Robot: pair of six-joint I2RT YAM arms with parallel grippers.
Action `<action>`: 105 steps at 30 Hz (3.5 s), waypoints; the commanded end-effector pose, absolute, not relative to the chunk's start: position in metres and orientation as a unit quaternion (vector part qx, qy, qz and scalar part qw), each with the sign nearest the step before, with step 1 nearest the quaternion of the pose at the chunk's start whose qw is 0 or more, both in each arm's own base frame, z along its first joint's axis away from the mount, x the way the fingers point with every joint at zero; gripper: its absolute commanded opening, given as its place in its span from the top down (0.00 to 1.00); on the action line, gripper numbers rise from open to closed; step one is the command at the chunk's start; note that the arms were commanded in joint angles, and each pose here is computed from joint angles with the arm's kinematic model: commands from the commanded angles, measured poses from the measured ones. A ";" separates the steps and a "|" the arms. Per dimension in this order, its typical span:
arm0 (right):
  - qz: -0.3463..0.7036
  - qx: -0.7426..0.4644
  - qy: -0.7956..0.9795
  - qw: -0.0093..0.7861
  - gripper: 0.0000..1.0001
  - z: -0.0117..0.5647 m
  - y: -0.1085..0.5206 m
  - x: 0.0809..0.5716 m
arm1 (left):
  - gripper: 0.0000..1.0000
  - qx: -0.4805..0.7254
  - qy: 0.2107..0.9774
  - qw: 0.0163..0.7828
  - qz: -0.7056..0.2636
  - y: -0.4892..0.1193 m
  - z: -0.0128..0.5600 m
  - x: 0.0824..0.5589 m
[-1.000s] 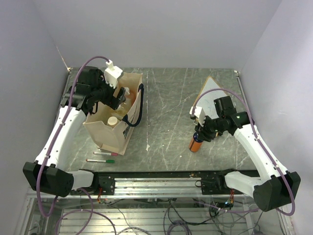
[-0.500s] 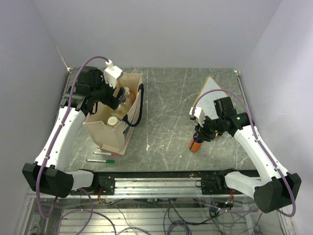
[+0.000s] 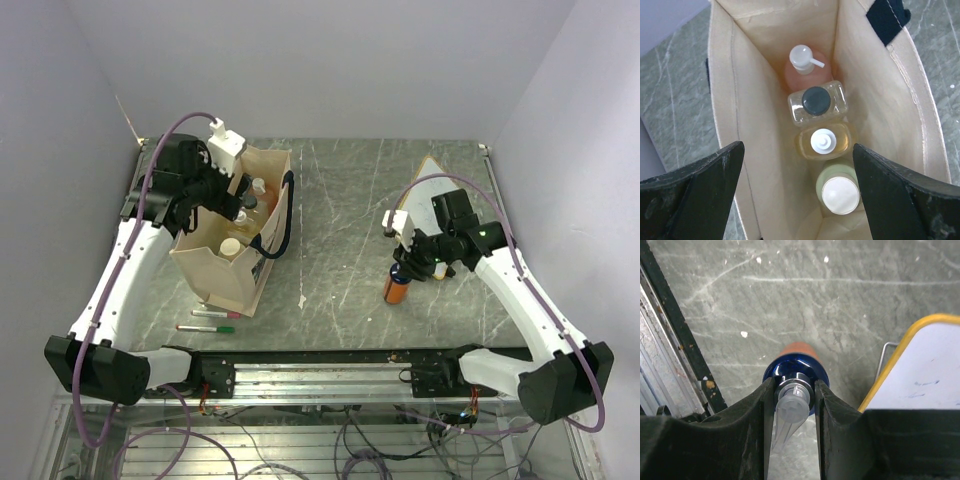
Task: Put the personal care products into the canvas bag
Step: Move the care product at the center of the board, then pick up the care product from the center of the board.
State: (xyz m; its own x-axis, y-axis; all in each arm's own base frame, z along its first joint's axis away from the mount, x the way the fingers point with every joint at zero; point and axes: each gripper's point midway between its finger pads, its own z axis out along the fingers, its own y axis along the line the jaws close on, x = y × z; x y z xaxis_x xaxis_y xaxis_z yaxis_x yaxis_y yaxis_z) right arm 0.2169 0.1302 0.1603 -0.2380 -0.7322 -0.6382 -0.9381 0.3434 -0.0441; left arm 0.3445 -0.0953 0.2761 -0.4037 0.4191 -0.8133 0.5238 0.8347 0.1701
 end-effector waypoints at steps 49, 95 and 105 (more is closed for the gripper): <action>0.259 -0.690 0.592 0.327 0.33 0.189 0.315 0.232 | 0.04 0.299 0.764 0.558 -0.126 -0.122 0.349 0.330; 0.284 -0.476 0.667 0.497 0.28 0.277 0.174 0.293 | 0.25 0.731 0.560 0.276 -0.275 -0.330 0.160 0.223; 0.287 -0.477 0.669 0.494 0.28 0.274 0.175 0.294 | 0.48 0.734 0.564 0.269 -0.266 -0.332 0.151 0.227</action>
